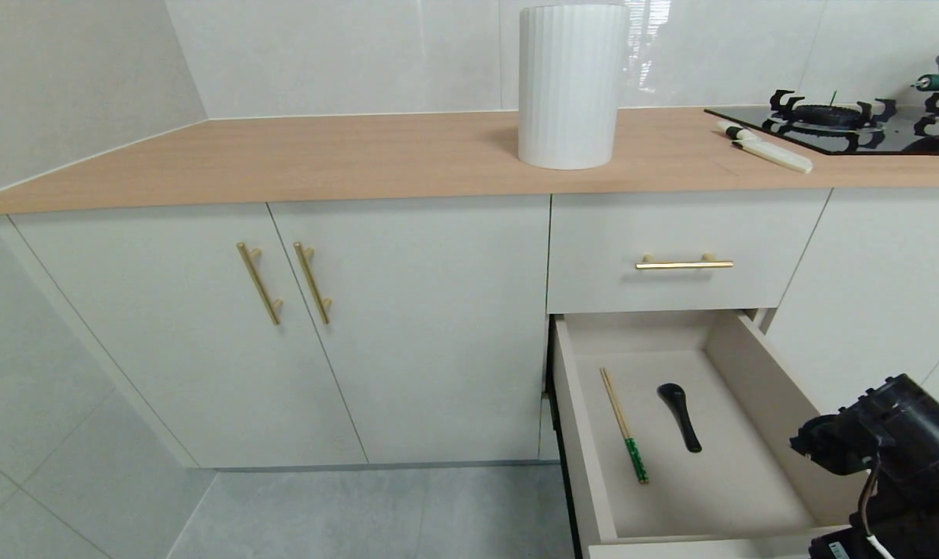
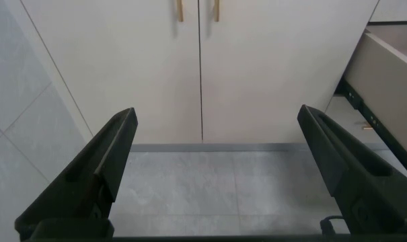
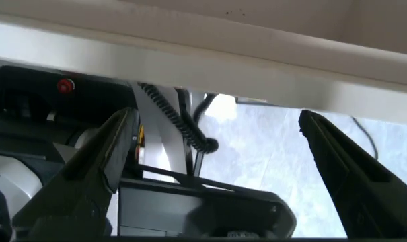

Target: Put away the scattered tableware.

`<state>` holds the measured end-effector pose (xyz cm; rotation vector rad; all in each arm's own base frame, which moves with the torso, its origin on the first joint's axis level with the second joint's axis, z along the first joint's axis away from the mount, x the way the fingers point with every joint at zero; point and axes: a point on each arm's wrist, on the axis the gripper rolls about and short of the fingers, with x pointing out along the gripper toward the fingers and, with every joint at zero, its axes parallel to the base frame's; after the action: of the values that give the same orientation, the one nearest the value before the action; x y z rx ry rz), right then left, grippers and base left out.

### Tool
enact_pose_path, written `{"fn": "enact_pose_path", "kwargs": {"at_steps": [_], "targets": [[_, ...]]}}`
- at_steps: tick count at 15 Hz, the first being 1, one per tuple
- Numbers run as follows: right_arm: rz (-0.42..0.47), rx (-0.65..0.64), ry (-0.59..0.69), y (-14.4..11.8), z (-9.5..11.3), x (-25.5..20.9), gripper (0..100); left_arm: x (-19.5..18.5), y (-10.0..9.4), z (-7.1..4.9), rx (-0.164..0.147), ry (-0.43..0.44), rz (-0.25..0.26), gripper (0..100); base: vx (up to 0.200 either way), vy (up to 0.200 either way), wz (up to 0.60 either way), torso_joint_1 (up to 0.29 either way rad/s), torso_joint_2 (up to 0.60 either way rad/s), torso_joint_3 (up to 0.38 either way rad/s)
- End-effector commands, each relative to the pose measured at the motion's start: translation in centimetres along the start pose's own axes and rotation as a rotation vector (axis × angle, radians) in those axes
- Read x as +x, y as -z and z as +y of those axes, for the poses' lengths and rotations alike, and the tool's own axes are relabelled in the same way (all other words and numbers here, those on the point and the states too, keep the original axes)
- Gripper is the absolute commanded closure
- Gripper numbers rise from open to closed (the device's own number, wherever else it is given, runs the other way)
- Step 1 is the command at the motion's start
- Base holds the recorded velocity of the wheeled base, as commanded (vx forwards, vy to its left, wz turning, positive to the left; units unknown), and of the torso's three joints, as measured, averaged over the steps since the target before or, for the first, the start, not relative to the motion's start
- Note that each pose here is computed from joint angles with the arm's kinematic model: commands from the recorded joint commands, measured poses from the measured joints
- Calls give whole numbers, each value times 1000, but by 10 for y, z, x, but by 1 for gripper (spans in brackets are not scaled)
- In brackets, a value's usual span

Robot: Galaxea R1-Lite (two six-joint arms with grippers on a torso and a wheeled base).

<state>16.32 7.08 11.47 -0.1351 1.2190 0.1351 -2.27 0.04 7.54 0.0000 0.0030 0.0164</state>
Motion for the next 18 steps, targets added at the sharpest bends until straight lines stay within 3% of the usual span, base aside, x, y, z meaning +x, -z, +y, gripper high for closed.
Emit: {"fn": "enact_pose_path", "kwargs": {"at_steps": [1,10,14,18], "targets": [[41,6,11,-4,3,12,0,0,0,0,0,0,-1,0,0,0,0,0,0,0],[-104,92,46,-22,6,21,0,0,0,0,0,0,-1,0,0,0,0,0,0,0],[-224,125,37,-53,8,48,0,0,0,0,0,0,0,0,0,0,0,0,0,0],[-288,165,42,-90,6,56,0,0,0,0,0,0,0,0,0,0,0,0,0,0]]}}
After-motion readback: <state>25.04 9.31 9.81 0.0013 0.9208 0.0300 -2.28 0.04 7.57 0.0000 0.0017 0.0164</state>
